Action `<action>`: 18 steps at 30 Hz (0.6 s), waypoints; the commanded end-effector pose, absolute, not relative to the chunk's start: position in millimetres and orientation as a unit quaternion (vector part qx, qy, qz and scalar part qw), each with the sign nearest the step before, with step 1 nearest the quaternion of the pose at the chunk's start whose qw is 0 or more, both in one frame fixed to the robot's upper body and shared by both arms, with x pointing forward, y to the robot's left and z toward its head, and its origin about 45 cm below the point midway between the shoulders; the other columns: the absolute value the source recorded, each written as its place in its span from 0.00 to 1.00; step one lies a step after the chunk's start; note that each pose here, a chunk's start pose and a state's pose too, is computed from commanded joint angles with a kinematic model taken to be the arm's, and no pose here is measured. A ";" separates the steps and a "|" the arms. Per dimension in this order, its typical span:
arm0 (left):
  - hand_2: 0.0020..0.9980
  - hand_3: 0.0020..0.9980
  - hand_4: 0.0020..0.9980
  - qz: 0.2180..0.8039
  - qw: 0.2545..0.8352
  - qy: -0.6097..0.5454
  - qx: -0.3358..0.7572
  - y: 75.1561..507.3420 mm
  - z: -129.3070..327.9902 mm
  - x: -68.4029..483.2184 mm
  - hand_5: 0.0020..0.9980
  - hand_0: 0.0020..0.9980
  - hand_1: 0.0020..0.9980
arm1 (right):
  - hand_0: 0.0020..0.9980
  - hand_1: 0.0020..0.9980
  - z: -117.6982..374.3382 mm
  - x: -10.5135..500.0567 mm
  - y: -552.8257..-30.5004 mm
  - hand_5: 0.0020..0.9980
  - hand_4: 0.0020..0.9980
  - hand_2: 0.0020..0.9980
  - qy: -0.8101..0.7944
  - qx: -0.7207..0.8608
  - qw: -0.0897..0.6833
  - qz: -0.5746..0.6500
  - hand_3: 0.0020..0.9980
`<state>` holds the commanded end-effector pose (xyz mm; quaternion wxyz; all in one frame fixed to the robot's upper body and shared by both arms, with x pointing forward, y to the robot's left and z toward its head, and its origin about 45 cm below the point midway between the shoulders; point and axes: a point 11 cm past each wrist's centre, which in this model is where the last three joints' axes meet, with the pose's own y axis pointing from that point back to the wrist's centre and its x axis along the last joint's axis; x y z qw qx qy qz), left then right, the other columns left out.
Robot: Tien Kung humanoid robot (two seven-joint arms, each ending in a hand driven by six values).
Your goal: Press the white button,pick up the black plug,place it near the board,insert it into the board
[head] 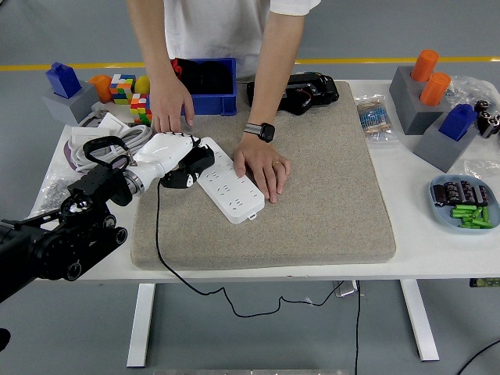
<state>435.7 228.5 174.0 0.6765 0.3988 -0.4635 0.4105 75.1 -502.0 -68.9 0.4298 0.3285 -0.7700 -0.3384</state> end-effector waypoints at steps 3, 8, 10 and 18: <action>0.73 0.66 0.57 0.432 0.674 -0.462 0.382 232.2 184.8 437.9 0.15 0.77 0.82 | 0.62 0.52 -69.0 75.0 -502.0 0.27 0.63 0.52 -0.770 0.328 0.430 -0.339 0.53; 0.75 0.71 0.57 0.495 0.665 -0.456 0.323 243.9 220.1 439.4 0.15 0.78 0.83 | 0.62 0.52 -69.3 73.8 -501.9 0.27 0.63 0.52 -0.771 0.327 0.429 -0.340 0.53; 0.75 0.71 0.57 0.519 0.660 -0.450 0.303 250.5 231.8 438.4 0.15 0.78 0.83 | 0.62 0.52 -69.3 73.7 -501.8 0.27 0.63 0.52 -0.771 0.326 0.428 -0.341 0.53; 0.74 0.70 0.61 0.597 0.641 -0.401 0.268 291.6 245.9 430.9 0.18 0.79 0.83 | 0.62 0.51 -68.4 75.8 -502.9 0.27 0.62 0.52 -0.773 0.325 0.424 -0.341 0.53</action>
